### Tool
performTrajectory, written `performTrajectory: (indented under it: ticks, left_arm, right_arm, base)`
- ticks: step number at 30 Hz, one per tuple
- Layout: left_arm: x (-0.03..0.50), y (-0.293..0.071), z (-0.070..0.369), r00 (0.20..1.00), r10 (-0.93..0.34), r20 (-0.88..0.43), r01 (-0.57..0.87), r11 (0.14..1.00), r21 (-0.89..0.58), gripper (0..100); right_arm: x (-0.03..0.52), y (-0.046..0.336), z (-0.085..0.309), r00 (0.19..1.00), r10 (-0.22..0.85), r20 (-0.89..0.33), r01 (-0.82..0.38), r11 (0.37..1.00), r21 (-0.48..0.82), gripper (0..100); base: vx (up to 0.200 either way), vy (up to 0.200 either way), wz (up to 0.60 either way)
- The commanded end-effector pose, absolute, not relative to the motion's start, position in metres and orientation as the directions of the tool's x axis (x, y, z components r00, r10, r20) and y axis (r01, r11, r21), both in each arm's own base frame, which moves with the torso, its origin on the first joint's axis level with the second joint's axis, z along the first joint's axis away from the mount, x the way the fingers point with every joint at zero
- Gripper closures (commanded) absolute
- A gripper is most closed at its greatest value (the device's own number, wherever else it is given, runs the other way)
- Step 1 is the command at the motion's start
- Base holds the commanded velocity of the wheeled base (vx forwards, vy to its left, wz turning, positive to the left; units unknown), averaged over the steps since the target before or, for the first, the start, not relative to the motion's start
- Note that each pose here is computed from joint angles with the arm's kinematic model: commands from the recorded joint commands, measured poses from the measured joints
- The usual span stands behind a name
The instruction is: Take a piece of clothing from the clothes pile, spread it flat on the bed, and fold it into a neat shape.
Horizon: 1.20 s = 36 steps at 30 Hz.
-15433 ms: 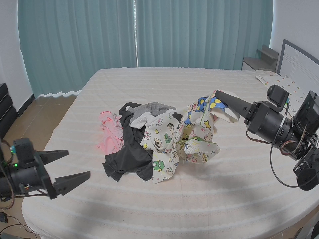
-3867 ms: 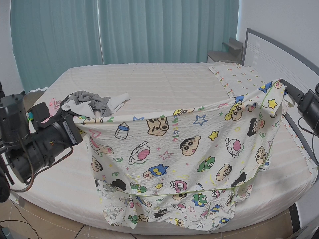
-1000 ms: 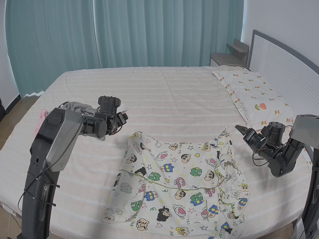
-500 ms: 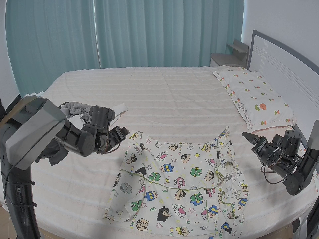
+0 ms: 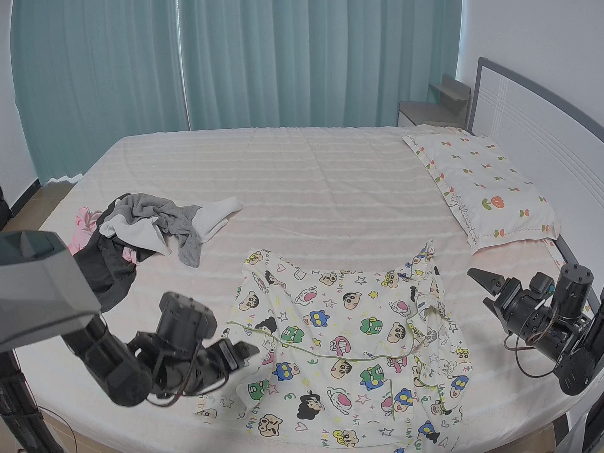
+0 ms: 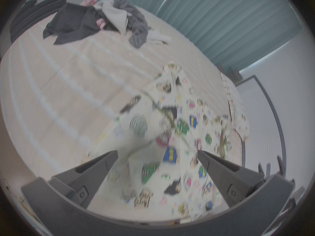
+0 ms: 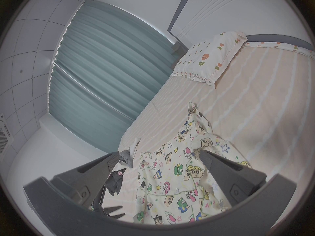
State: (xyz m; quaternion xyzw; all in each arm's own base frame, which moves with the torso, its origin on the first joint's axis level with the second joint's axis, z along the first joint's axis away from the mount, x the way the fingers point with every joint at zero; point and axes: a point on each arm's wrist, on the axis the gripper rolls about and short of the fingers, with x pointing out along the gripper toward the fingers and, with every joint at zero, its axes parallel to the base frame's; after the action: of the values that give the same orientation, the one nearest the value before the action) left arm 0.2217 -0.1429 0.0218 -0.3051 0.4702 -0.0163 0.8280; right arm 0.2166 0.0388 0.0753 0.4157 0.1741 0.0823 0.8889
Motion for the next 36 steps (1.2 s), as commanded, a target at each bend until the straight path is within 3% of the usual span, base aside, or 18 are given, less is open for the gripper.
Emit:
performTrajectory:
  ticks: [1,16,24,36]
  left_arm:
    - [0.176,-0.158,0.017,0.474,-0.391,-0.789,-0.183,0.833,-0.523,0]
    - [0.185,-0.171,-0.010,0.506,-0.324,-0.799,-0.218,0.848,-0.482,0]
    - [0.201,-0.177,-0.037,0.578,-0.257,-0.774,-0.238,0.855,-0.461,0]
    - [0.214,-0.171,-0.034,0.630,-0.204,-0.749,-0.311,0.818,-0.484,0]
  right_arm:
    - [0.198,0.041,0.081,0.919,0.319,-0.230,-0.025,0.631,0.775,0]
    - [0.197,0.044,0.081,0.916,0.328,-0.230,-0.032,0.632,0.775,0]
    - [0.197,0.044,0.081,0.916,0.327,-0.230,-0.031,0.632,0.775,0]
    - [0.197,0.044,0.081,0.917,0.327,-0.229,-0.032,0.631,0.775,0]
  base:
    - [0.000,0.000,0.00]
    - [0.000,0.000,0.00]
    - [0.000,0.000,0.00]
    - [0.000,0.000,0.00]
